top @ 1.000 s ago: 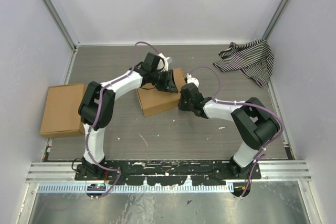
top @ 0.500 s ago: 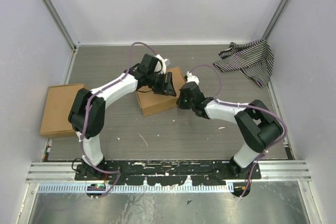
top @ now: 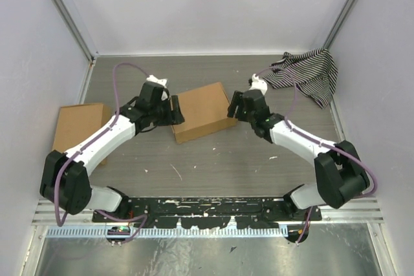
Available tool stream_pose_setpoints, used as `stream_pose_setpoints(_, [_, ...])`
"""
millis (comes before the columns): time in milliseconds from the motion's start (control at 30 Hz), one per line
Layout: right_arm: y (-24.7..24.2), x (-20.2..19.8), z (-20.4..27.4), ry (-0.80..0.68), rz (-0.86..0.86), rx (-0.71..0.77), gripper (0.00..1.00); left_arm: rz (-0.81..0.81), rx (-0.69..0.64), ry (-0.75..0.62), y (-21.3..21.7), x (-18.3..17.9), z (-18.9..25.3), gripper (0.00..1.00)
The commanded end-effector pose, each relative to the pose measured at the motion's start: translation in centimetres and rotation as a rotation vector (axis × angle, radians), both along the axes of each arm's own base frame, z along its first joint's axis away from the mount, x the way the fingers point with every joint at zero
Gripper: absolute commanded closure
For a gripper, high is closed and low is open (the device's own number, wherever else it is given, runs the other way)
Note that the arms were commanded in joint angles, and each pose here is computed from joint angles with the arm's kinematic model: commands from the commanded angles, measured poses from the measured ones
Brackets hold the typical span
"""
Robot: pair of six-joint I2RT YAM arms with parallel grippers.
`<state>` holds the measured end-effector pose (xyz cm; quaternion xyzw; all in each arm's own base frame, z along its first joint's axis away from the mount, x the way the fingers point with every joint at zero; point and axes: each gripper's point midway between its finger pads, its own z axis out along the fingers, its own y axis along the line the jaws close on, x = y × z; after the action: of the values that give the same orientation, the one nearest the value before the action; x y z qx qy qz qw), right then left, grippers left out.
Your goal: Fold the paper box
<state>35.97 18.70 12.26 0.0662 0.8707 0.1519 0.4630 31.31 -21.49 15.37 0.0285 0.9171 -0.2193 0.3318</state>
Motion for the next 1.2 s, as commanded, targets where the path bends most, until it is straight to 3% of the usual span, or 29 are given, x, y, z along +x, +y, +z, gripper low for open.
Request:
stream_pose_setpoints(0, [-1.1, 3.3, 1.9, -0.008, 0.018, 0.034, 0.25, 0.202, 0.015, 0.059, 4.5, 0.1, -3.5, 0.31])
stream_pose_setpoints(367, [2.8, 5.8, -1.8, 0.084, 0.243, 0.083, 0.39, 0.218, -0.088, 0.118, 3.5, 1.5, -6.1, 0.32])
stream_pose_setpoints(733, [4.3, 1.5, -3.3, 0.142, 0.326, 0.234, 0.58, 0.157, -0.132, 0.193, 1.2, 3.3, -7.8, 0.34])
stream_pose_setpoints(1033, [2.6, -1.2, -2.2, 0.126, 0.298, 0.214, 0.59, 0.148, -0.089, 0.163, 1.8, 3.6, -6.6, 0.34])
stream_pose_setpoints(1167, [1.5, -1.4, -0.9, 0.090, 0.263, 0.180, 0.53, 0.153, -0.083, 0.146, 2.1, 3.5, -6.1, 0.33])
